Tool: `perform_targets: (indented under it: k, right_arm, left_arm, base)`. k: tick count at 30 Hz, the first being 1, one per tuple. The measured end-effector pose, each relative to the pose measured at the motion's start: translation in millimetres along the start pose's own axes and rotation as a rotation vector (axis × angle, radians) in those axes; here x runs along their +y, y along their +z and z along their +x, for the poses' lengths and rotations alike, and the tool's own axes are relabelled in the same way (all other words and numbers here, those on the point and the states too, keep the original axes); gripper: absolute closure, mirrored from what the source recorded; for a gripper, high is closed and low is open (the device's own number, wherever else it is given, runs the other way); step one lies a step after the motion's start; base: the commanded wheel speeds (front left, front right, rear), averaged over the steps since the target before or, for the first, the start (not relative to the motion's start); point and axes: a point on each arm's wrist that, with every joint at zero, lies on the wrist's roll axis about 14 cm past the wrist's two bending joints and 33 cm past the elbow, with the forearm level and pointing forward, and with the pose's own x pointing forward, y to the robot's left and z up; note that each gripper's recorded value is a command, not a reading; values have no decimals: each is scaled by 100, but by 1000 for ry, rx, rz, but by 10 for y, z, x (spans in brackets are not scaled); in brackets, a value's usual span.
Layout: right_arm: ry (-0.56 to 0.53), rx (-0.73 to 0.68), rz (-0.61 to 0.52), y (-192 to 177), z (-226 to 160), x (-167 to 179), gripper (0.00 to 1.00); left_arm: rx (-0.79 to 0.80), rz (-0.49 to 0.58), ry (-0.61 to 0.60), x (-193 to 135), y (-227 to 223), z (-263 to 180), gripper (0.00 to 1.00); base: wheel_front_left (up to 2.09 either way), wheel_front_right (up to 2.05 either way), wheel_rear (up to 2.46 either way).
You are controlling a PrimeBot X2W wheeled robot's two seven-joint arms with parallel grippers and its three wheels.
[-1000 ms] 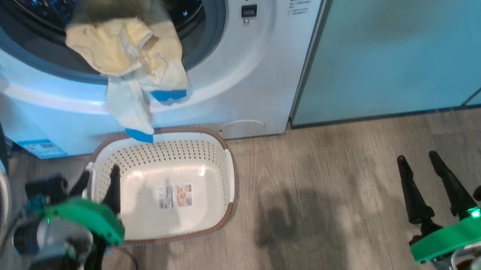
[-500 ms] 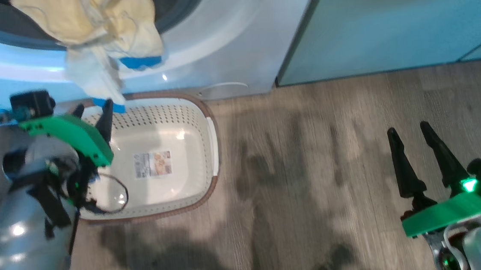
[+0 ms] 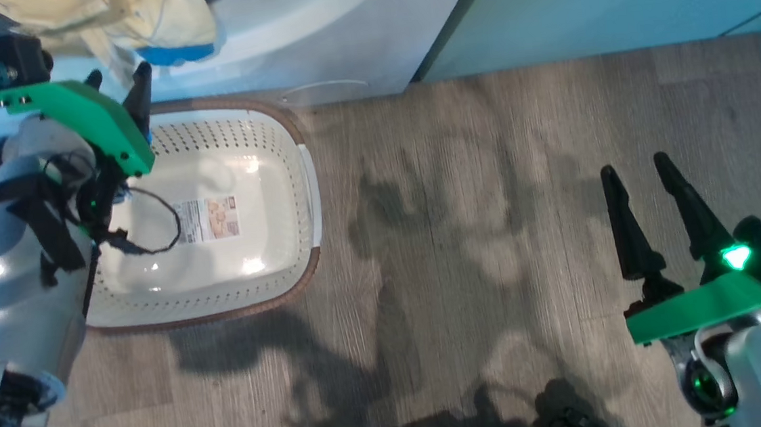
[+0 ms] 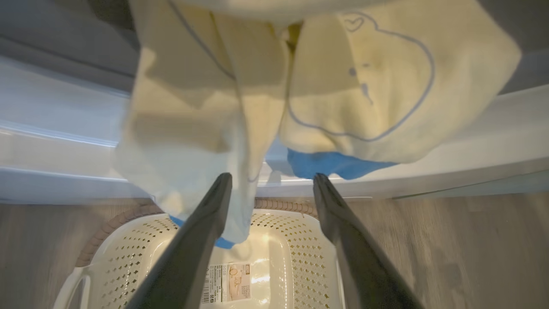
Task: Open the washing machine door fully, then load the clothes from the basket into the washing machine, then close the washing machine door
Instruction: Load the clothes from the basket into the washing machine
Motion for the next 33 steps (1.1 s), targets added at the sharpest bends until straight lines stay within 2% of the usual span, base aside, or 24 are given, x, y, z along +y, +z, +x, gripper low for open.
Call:
perform_targets:
  k: [15,16,18,19,21,22,33]
  right_arm:
    - [-10,34,-16,-134,136,-54,0]
    - [-11,36,-17,-140,136,-58,0]
    - [-13,38,-17,-147,135,-64,0]
    - [-13,39,-16,-148,134,-65,0]
    - [-12,37,-15,-141,133,-62,0]
    - [-12,35,-15,-135,132,-60,0]
    - [-3,2,0,-15,102,-22,0]
  left_arm:
    - [6,45,-40,-30,-12,357,0]
    - [11,52,-45,-40,-21,369,9]
    - [8,60,-49,-40,-31,378,52]
    - [1,71,-52,-45,-25,377,61]
    - [-7,72,-56,-60,-13,371,92]
    - [-8,78,-61,-81,-14,367,100]
    - [-63,116,-100,-229,143,219,100]
  base:
    - [0,0,0]
    - [0,0,0]
    - [0,0,0]
    - [0,0,0]
    - [0,0,0]
    - [0,0,0]
    - [0,0,0]
